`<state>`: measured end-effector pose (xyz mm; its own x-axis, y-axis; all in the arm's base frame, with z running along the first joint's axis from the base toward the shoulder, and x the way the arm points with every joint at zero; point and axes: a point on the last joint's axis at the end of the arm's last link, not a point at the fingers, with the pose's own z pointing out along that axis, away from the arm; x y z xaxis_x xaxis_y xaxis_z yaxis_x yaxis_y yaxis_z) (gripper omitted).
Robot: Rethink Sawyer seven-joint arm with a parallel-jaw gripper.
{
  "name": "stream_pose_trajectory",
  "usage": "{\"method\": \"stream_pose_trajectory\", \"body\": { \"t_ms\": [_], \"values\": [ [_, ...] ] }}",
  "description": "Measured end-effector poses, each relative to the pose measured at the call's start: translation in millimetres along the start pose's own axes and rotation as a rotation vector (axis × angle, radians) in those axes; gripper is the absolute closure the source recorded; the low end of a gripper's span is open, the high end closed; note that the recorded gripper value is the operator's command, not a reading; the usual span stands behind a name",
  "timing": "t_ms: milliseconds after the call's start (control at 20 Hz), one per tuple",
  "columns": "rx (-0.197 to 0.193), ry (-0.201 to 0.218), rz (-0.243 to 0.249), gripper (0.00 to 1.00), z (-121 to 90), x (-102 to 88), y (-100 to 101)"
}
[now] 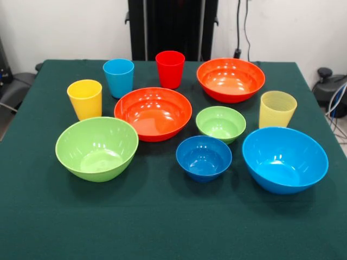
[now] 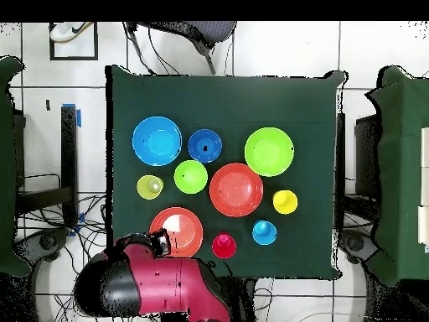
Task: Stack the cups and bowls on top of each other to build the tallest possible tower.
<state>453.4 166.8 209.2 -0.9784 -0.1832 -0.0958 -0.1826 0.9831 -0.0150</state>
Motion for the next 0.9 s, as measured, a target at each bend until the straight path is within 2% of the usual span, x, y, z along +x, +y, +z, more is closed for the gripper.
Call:
{"method": "stream_pose_trajectory", "body": {
  "t_ms": [150, 450, 900],
  "values": [
    [0.002, -0.019, -0.007, 0.00, 17, 1.5, 4],
    [0.009, -0.054, -0.058, 0.00, 54, 11.6, 18],
    [0.000, -0.021, -0.161, 0.00, 104, 43.4, 47]
  ]
}}
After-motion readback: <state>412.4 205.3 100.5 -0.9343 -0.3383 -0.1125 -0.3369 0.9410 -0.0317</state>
